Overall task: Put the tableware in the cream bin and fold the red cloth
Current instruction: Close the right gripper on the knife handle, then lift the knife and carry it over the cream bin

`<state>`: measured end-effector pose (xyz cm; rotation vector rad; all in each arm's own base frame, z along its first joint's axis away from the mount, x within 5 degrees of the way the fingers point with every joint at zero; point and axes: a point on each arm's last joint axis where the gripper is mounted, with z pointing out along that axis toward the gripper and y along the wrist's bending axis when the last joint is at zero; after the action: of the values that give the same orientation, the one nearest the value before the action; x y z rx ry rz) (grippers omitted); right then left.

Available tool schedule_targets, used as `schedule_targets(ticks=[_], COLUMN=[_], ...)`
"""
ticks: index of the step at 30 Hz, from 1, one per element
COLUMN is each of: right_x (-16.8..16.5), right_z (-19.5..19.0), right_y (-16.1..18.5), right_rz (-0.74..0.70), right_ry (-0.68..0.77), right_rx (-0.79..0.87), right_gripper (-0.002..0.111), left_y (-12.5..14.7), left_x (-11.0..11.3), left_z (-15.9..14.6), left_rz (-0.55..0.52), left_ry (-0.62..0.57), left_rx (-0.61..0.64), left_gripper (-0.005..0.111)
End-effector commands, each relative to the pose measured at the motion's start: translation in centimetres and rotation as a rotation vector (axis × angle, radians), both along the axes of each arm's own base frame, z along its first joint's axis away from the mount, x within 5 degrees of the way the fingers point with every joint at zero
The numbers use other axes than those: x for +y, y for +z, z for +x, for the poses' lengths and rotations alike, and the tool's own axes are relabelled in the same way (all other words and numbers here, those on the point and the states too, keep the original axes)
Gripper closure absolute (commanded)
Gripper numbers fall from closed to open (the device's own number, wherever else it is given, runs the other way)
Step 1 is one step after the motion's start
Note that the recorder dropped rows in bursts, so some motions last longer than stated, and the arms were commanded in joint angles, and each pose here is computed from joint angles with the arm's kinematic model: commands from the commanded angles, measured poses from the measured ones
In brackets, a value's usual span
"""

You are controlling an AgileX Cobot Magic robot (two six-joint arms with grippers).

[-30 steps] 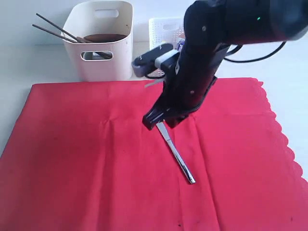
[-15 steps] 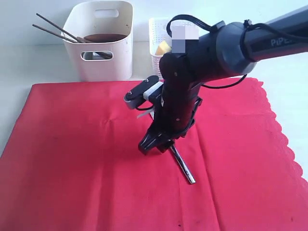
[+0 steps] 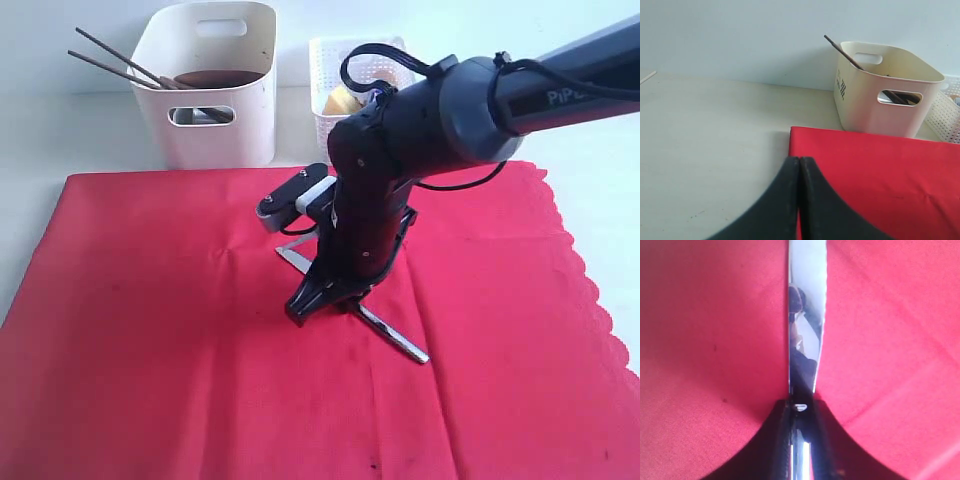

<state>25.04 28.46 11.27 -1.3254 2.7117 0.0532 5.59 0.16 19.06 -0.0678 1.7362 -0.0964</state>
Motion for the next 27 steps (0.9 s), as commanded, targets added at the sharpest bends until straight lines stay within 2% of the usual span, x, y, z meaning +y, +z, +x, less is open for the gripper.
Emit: schedule_targets(ticks=[1,12,27], right_x=[-0.1,0.0,4.9], right_z=[0.2,0.3,4.7], right_y=[0.9,6.6,15.0], right_rz=[0.008,0.128,0.431], right_ry=[0.033,0.067,0.119], right_rx=[-0.037,-0.157,-0.487], right_gripper=[0.108,0.108,0.108], left_y=[0.1,0.1,0.1], left_x=[0.0,0.0,0.0], left_z=[0.0,0.0,0.0], left_rz=[0.005,0.005,0.005], left_ry=[-0.002,-0.002,-0.002], left_rx=[-0.012,-0.012,-0.012], left_gripper=[0.105,0.105,0.105])
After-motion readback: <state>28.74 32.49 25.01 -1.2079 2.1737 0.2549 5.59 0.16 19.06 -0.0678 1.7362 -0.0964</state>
